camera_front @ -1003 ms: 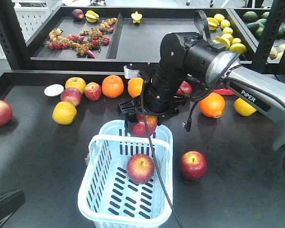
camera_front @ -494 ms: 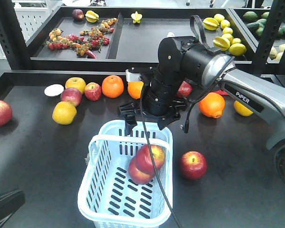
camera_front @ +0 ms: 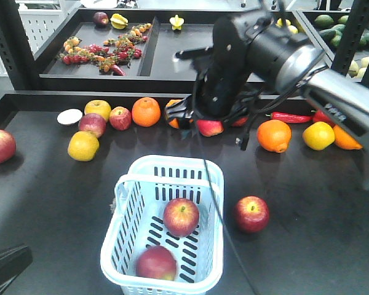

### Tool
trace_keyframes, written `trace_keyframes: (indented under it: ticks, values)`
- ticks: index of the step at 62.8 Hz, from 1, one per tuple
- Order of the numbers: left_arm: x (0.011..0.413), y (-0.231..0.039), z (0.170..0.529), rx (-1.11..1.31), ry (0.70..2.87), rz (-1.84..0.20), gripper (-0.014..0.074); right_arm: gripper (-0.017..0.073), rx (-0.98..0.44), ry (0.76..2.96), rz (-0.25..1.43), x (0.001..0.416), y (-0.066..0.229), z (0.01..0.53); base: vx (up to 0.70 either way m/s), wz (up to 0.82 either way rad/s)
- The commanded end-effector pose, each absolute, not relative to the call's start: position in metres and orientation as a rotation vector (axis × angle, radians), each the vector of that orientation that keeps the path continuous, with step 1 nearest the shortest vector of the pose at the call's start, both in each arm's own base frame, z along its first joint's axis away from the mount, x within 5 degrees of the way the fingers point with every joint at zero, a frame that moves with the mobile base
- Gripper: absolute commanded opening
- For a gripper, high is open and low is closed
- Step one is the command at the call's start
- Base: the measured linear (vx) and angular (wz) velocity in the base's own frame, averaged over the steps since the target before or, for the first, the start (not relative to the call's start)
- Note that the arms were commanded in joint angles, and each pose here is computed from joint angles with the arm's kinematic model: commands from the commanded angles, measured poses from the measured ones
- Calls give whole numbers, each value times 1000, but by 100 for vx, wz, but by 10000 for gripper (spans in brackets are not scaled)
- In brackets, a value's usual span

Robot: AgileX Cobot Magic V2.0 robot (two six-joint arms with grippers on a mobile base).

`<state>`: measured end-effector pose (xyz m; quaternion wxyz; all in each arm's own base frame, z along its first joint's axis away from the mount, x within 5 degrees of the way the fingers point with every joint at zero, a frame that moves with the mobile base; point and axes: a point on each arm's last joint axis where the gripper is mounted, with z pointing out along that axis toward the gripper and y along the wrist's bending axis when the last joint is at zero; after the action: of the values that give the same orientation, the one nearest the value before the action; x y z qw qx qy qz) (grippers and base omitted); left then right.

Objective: Pick three apples into basket with both arms
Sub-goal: 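Move the right gripper toward the red apple beside the basket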

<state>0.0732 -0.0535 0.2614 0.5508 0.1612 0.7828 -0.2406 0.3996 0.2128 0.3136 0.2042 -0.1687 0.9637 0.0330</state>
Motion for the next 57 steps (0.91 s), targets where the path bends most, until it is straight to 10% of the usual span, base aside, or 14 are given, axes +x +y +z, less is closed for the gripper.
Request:
trace_keyframes:
  ticks: [1,29,57]
  values:
    - [73,-56,272,395,1809,-596,-6,566,-430,2574,36,382,193,368,0,0]
    - [73,-56,272,395,1809,-596,-6,549,-361,2535,163,380,145,400,0,0]
    - [73,-56,272,395,1809,-596,-6,549,-324,2742,7,373,96,313,0,0]
